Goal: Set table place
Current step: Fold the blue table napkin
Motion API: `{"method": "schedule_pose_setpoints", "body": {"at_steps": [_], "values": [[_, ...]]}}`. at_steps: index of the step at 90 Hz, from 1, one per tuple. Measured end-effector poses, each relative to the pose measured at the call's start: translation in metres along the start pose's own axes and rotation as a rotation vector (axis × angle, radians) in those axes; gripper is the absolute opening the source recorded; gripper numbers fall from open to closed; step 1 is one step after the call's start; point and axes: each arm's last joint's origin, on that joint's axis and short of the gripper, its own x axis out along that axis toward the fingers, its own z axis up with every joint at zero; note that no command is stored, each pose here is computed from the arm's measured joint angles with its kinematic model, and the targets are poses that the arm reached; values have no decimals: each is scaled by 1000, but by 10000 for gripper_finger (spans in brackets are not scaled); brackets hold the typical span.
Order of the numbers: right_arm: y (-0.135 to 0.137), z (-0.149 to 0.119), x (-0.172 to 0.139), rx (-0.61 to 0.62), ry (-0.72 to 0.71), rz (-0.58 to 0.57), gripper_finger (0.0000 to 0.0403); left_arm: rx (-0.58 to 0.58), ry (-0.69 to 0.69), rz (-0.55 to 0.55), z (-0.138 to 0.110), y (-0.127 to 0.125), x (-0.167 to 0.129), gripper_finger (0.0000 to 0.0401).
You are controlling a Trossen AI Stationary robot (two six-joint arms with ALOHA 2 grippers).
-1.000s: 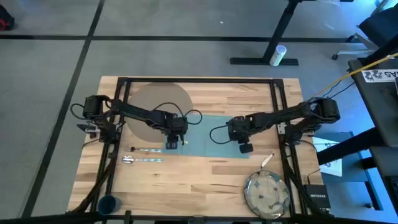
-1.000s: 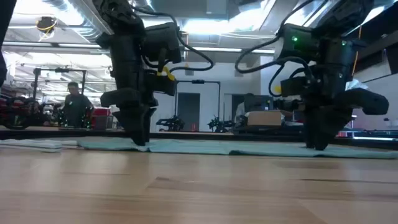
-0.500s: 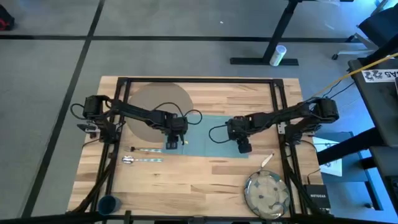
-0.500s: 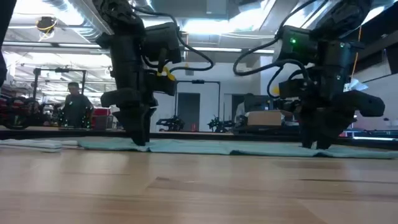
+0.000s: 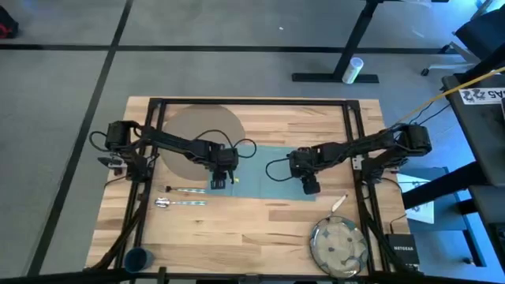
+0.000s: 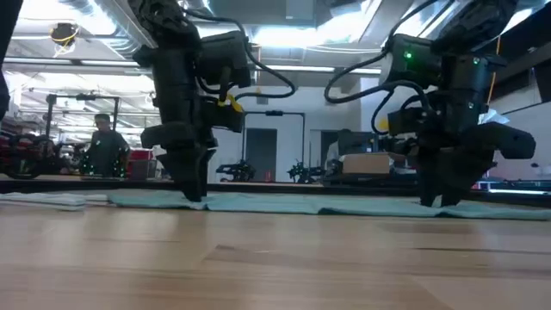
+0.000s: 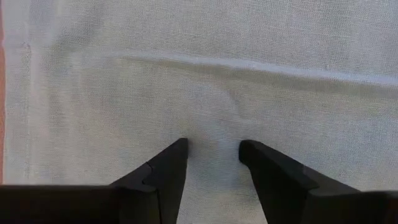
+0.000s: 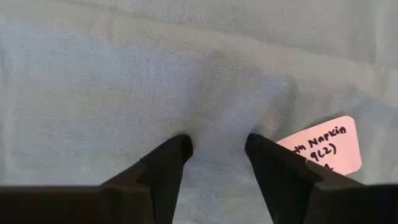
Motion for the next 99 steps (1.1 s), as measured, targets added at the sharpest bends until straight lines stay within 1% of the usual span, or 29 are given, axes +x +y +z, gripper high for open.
{"method": "schedule_pose_setpoints", "body": {"at_steps": [39,67,73,82,99], "values": [[0,0,0,0,-3,6,175,76,4,-1,0,0,0,157],[1,-4,3,5,-6,3,172,82,21,0,-1,0,4,156],[1,-6,5,18,-5,3,162,83,28,-1,-2,-1,5,149],[1,-7,6,25,-3,5,134,90,47,-2,-3,-2,8,125],[1,-7,6,24,-4,3,61,119,70,0,-4,-7,12,52]]}}
